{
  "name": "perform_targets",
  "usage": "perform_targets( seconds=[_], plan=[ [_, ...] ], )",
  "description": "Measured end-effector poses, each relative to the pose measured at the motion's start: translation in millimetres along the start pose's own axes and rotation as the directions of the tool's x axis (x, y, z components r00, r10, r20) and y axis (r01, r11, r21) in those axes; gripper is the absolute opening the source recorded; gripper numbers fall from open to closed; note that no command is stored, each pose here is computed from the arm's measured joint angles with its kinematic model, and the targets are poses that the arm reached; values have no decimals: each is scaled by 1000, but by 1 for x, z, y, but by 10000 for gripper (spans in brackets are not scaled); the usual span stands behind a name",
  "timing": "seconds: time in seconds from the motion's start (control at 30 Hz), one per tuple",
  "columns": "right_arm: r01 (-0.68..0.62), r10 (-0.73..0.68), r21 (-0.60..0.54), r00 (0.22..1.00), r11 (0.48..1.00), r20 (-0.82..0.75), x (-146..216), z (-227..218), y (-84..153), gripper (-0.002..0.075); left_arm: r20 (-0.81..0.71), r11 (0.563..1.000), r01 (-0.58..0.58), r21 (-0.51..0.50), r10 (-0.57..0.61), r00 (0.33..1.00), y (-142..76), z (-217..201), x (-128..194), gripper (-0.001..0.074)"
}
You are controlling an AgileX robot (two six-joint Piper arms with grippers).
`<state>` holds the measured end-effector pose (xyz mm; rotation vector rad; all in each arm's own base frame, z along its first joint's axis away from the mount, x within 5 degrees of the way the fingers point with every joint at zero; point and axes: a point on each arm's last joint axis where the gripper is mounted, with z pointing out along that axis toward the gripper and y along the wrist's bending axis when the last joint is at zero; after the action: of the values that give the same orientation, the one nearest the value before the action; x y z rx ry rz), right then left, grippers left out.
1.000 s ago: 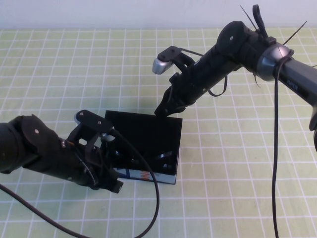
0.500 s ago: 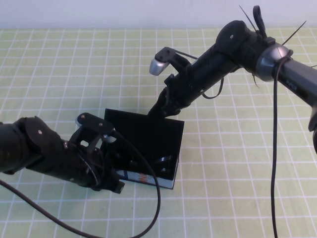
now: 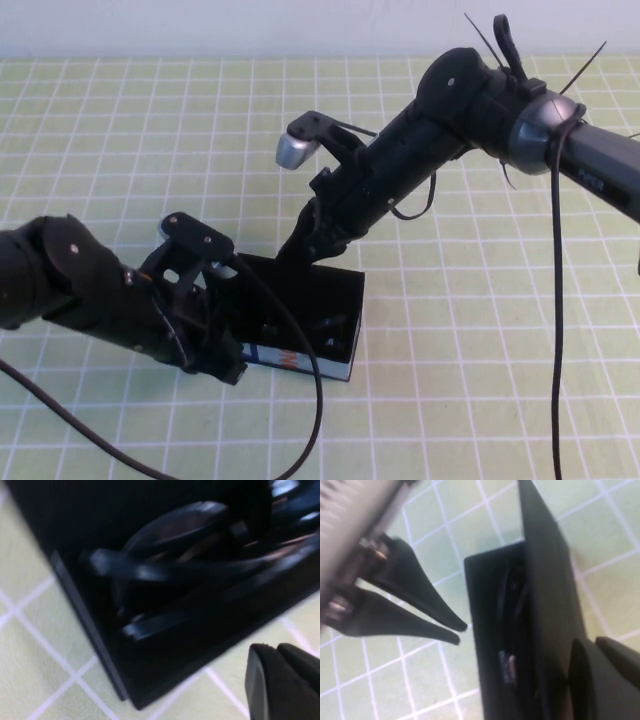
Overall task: Return glasses to glasses case
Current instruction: Close the glasses case
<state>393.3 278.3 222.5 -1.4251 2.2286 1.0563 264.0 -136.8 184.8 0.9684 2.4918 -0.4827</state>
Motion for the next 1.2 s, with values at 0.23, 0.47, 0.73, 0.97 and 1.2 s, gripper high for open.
perform_targets(
  seconds=[0.23,0.47,0.73,0.97,1.2],
  plan=[
    [0,-1,-30,998,1000,-57,7,16,14,-17,-33,989,-136,-57,135,990,-10,-71,-33,-3],
    [63,-70,-57,990,996,-119,3,40,40,-17,25,945,-108,-309,122,992,-15,-150,-42,-3],
    [2,-10,-49,985,999,-169,12,54,30,-18,86,932,-71,-354,108,990,-36,-198,-22,-3],
    [46,-42,18,984,999,-171,-1,37,37,-17,202,928,-29,-372,111,973,-58,-238,-1,-3],
    [84,-77,223,996,971,-39,-46,-55,93,-17,329,946,40,-323,72,941,-83,-251,49,-3]
  ],
)
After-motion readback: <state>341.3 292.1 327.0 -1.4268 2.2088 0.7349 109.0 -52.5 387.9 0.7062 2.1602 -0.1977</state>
